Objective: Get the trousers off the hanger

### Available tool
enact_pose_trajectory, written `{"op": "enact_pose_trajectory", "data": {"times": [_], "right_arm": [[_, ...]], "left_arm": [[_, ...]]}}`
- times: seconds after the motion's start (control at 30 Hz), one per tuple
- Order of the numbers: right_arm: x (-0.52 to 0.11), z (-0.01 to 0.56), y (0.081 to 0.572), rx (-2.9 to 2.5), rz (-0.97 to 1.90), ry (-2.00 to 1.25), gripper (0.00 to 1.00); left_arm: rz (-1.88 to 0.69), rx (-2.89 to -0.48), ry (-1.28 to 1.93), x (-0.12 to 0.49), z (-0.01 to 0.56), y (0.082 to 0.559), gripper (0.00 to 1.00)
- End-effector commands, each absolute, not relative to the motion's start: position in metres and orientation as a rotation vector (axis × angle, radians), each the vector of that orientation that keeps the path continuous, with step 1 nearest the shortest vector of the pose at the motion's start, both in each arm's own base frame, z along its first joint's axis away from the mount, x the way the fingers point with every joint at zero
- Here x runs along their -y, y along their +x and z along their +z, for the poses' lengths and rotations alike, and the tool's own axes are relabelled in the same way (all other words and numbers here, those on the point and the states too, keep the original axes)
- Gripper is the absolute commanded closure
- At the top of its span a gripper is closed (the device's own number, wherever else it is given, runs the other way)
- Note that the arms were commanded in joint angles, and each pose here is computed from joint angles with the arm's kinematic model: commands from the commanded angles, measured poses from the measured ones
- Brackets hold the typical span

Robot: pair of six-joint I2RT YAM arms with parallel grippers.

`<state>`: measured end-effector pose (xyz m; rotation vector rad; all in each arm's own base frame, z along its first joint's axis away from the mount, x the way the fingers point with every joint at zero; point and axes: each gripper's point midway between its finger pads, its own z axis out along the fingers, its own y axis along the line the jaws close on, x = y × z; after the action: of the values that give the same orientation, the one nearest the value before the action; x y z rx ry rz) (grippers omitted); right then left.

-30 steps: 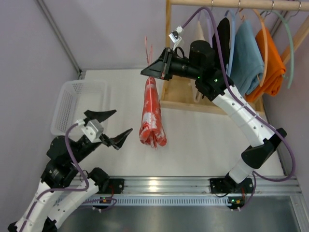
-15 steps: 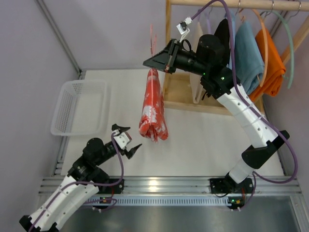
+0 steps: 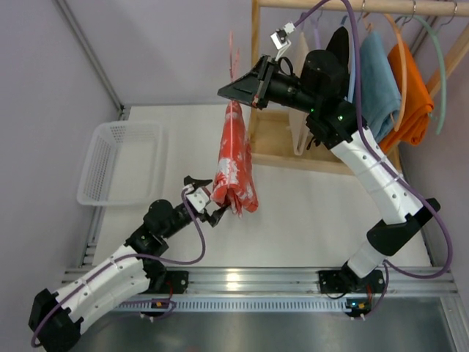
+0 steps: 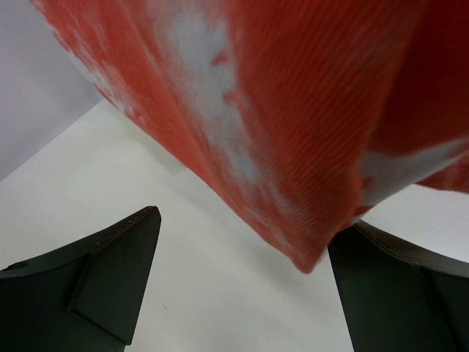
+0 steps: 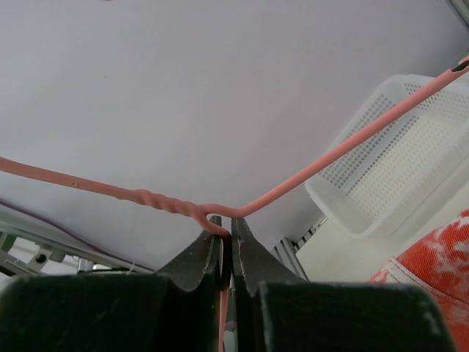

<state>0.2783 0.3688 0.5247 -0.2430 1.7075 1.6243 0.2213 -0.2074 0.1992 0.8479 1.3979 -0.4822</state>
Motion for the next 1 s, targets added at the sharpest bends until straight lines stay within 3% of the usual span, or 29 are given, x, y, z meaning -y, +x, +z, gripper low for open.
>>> {"op": "enact_pose_trajectory", "data": {"times": [0.0,0.2,0.6,0.83,0.97], "right_arm": [[-0.345,0.602,0.253,-1.43,1.694,-0.282,1.0],[-0.344,0.602,0.253,-1.43,1.69,-0.285,1.0],[-0.341,0.6,0.246,-1.438,1.695,-0.293,1.0],[-0.336,0.585,0.252,-1.474,1.659,-0.28,1.0],[-0.338,0.562,0.262,-1.531,1.624,-0.272,1.0]], "left_arm": [[-0.527,-1.234,0.784,0.22,0.244,0.216,0.02],[-0.526,-1.204,0.785,0.229,0.252,0.206,0.02],[-0.317,-1.233,0.643,0.218,0.275,0.251,0.06],[-0.302,-1.124,0.604,0.205,0.318,0.241,0.39],[-0.336,-1.102,0.564,0.2,0.352,0.235,0.8]]}}
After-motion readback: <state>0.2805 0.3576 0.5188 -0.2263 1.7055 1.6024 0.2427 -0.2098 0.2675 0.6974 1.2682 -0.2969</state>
